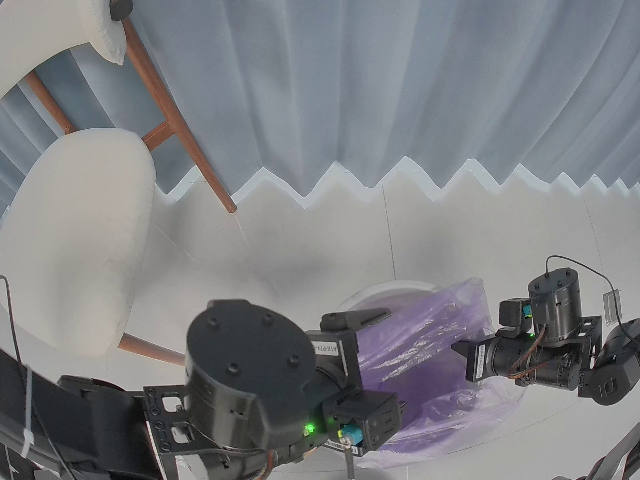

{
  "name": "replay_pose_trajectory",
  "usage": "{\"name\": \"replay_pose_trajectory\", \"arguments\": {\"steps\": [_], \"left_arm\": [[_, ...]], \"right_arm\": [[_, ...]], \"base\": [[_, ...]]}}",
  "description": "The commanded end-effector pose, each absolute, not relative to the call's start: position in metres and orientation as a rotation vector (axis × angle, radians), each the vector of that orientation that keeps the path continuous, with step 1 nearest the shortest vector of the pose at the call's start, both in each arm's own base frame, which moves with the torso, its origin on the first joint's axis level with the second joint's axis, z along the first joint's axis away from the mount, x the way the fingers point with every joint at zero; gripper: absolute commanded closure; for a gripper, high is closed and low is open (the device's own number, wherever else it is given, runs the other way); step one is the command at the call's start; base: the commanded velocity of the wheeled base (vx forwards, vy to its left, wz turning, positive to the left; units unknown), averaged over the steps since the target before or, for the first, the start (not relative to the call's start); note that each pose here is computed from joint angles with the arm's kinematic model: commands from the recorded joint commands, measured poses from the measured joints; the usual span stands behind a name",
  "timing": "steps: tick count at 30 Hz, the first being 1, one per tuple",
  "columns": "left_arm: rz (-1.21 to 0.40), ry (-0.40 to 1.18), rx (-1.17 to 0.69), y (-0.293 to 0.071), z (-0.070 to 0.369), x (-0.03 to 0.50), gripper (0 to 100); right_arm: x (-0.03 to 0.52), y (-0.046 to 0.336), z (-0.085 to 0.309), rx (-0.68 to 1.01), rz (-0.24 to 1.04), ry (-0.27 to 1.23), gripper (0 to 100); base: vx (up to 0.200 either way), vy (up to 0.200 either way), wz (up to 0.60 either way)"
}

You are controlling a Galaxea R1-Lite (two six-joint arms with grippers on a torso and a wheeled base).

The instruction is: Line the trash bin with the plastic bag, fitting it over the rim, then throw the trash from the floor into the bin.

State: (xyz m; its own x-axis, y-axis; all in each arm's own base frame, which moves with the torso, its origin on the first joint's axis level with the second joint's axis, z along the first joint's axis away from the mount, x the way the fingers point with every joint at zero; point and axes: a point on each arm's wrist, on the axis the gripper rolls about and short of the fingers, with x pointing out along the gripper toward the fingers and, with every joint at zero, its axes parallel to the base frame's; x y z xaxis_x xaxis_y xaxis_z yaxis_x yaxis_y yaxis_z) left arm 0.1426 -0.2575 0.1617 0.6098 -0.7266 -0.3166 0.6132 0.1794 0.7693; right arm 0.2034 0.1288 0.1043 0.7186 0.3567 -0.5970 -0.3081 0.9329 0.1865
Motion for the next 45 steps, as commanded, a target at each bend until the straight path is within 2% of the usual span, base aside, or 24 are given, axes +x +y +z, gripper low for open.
{"name": "replay_pose_trajectory", "arguments": {"steps": [1, 8, 17, 23, 24, 39, 45], "left_arm": [[-0.94, -0.077, 1.062, -0.254, 0.145, 0.141, 0], [-0.854, -0.118, 1.135, -0.255, 0.139, 0.162, 0], [-0.8, -0.189, 1.082, -0.287, 0.114, 0.186, 0], [-0.777, -0.178, 1.083, -0.29, 0.112, 0.196, 0], [-0.772, -0.173, 1.084, -0.289, 0.111, 0.198, 100], [-0.689, -0.246, 0.999, -0.298, 0.144, 0.224, 100], [-0.735, -0.124, 0.916, -0.282, 0.193, 0.209, 100]], "right_arm": [[0.215, 0.134, 0.107, 0.108, 0.355, 0.667, 100], [0.217, 0.135, 0.113, 0.137, 0.342, 0.652, 100], [0.216, 0.136, 0.114, 0.156, 0.34, 0.653, 100], [0.216, 0.138, 0.115, 0.158, 0.346, 0.648, 100], [0.216, 0.138, 0.115, 0.157, 0.347, 0.648, 100], [0.198, 0.14, 0.111, 0.117, 0.394, 0.667, 100], [0.177, 0.132, 0.105, 0.024, 0.457, 0.678, 100]], "base": [[0.0, 0.0, 0.0], [0.0, 0.0, 0.0], [0.0, 0.0, 0.0], [0.0, 0.0, 0.0], [0.0, 0.0, 0.0], [0.0, 0.0, 0.0], [0.0, 0.0, 0.0]]}}
